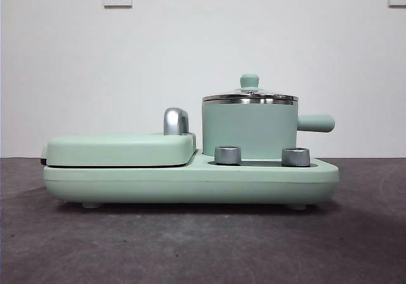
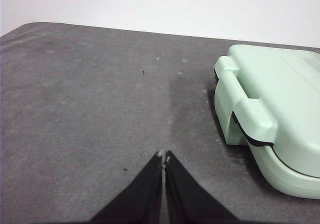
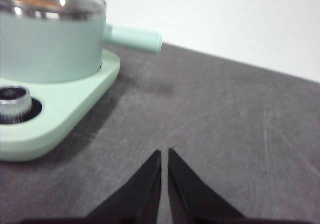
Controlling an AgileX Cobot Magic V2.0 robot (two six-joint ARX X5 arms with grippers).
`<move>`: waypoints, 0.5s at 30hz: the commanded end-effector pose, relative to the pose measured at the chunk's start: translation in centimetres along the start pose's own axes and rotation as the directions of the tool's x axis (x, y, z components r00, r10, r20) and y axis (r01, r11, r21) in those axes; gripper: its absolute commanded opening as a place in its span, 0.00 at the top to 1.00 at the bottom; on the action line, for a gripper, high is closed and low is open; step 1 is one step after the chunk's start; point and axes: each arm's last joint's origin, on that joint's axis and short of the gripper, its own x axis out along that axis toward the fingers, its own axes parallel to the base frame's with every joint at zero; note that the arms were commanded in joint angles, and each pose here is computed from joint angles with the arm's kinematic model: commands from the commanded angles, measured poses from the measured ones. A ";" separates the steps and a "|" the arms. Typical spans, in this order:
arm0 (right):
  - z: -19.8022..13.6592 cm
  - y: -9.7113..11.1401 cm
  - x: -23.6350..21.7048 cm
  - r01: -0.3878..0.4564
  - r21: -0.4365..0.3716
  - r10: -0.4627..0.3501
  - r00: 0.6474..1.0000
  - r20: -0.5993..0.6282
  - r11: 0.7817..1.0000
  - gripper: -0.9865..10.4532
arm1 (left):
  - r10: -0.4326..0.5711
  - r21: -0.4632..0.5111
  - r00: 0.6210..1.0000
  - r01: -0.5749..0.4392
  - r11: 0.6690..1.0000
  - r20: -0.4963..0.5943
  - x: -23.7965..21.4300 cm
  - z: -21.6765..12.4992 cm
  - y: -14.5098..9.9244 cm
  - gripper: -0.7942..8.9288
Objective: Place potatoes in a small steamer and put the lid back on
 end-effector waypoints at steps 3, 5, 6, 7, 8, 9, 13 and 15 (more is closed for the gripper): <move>0.1 0.0 0.0 0.012 0.017 -0.013 1.000 0.023 1.000 0.90 | 0.002 -0.008 1.000 -0.002 1.000 -0.023 0.2 -0.6 0.1 0.91; 0.2 0.0 0.0 0.014 0.017 -0.014 0.999 0.030 1.000 0.90 | 0.002 -0.008 1.000 -0.002 1.000 -0.023 0.2 -0.6 0.1 0.91; 0.3 -0.1 0.0 0.014 0.017 -0.015 0.999 0.035 1.000 0.90 | 0.002 -0.008 1.000 -0.002 1.000 -0.023 0.2 -0.6 0.1 0.91; 0.3 -0.1 0.0 0.015 0.017 -0.016 0.999 0.039 1.000 0.90 | 0.002 -0.008 1.000 -0.002 1.000 -0.023 0.2 -0.6 0.1 0.91; 0.3 -0.1 0.0 0.015 0.017 -0.016 0.999 0.039 1.000 0.90 | 0.002 -0.008 1.000 -0.002 1.000 -0.023 0.2 -0.6 0.1 0.91; 0.3 -0.1 0.0 0.015 0.016 -0.016 0.999 0.039 1.000 0.90 | 0.002 -0.008 1.000 -0.002 1.000 -0.023 0.2 -0.6 0.1 0.91; 0.3 -0.1 0.0 0.015 0.017 -0.016 0.999 0.039 1.000 0.90 | 0.002 -0.008 1.000 -0.002 1.000 -0.023 0.2 -0.6 0.1 0.91; 0.3 -0.1 0.0 0.015 0.017 -0.016 0.999 0.039 1.000 0.90 | 0.002 -0.008 1.000 -0.002 1.000 -0.023 0.2 -0.6 0.1 0.91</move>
